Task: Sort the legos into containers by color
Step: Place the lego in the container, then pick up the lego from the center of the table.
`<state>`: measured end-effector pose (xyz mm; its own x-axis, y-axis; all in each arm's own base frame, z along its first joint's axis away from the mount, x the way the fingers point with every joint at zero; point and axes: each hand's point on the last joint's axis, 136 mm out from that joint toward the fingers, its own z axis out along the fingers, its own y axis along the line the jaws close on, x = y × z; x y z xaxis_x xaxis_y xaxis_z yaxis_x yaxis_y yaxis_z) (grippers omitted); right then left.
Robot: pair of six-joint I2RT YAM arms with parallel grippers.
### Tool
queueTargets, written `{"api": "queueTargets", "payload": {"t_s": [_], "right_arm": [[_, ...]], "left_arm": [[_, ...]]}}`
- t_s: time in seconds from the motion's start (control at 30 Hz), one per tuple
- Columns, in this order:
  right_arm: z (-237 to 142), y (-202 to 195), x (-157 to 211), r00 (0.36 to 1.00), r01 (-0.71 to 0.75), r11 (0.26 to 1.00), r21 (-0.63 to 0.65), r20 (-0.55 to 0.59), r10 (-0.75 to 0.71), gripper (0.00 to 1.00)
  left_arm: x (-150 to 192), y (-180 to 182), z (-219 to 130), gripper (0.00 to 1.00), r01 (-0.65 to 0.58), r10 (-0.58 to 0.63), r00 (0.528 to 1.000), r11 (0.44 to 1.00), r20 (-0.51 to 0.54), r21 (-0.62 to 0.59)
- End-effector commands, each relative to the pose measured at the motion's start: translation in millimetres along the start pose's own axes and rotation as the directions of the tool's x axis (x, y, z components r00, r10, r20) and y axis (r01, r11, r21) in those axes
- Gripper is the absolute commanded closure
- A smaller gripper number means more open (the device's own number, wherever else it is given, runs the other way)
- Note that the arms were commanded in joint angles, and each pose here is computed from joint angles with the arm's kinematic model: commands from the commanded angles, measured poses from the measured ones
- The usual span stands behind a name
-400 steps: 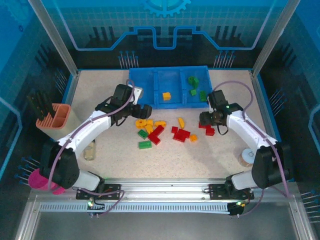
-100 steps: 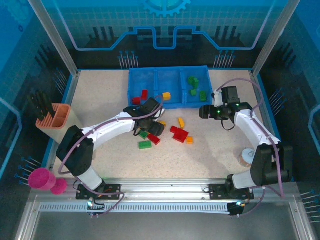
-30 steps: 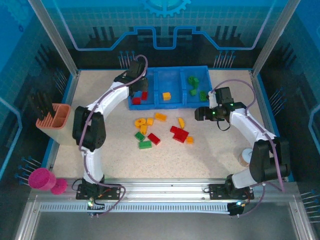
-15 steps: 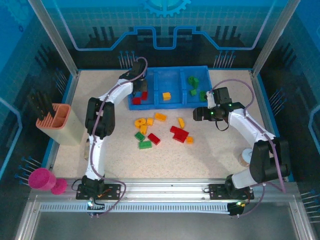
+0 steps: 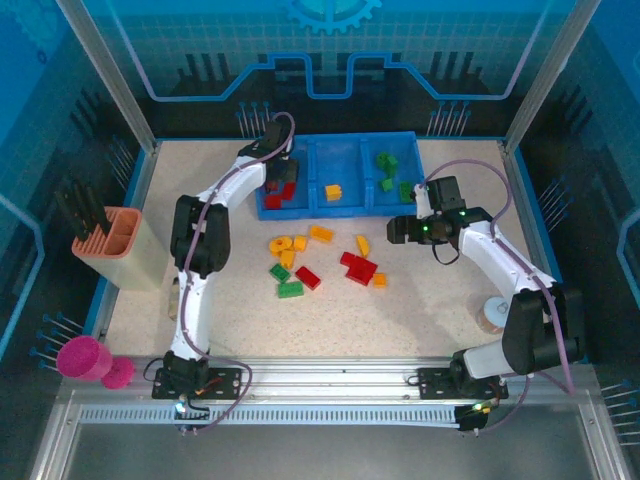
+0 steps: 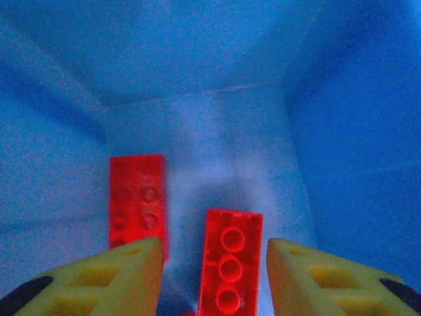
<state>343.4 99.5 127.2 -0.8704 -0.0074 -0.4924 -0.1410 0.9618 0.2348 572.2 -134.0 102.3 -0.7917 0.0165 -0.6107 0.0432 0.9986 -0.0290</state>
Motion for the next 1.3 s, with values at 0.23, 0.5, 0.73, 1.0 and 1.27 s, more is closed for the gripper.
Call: {"api": "queueTargets", "payload": {"t_s": [0.23,0.5,0.73,1.0,1.27], "right_arm": [[0,13,-5,1.000,0.022,0.999,-0.048,0.001,-0.022,0.12],[-4,34,-18,1.000,0.030,0.989,-0.148,-0.001,-0.030,0.10],[-12,38,-22,0.999,0.039,0.988,-0.149,0.006,-0.039,0.09],[-12,39,-19,0.999,0.041,0.990,-0.134,-0.008,-0.043,0.08],[-9,36,-18,0.999,0.045,0.992,-0.117,-0.020,-0.048,0.08]], "left_arm": [[80,-33,-152,0.41,-0.223,0.230,0.972,0.967,-0.048,0.120],[183,-74,-190,0.29,-0.379,0.417,0.904,0.886,-0.097,0.267],[230,-101,-180,0.19,-0.395,0.464,0.876,0.845,-0.130,0.360],[257,-114,-150,0.15,-0.482,0.557,0.814,0.806,-0.163,0.345],[264,-110,-129,0.12,-0.523,0.585,0.788,0.800,-0.190,0.295]]}}
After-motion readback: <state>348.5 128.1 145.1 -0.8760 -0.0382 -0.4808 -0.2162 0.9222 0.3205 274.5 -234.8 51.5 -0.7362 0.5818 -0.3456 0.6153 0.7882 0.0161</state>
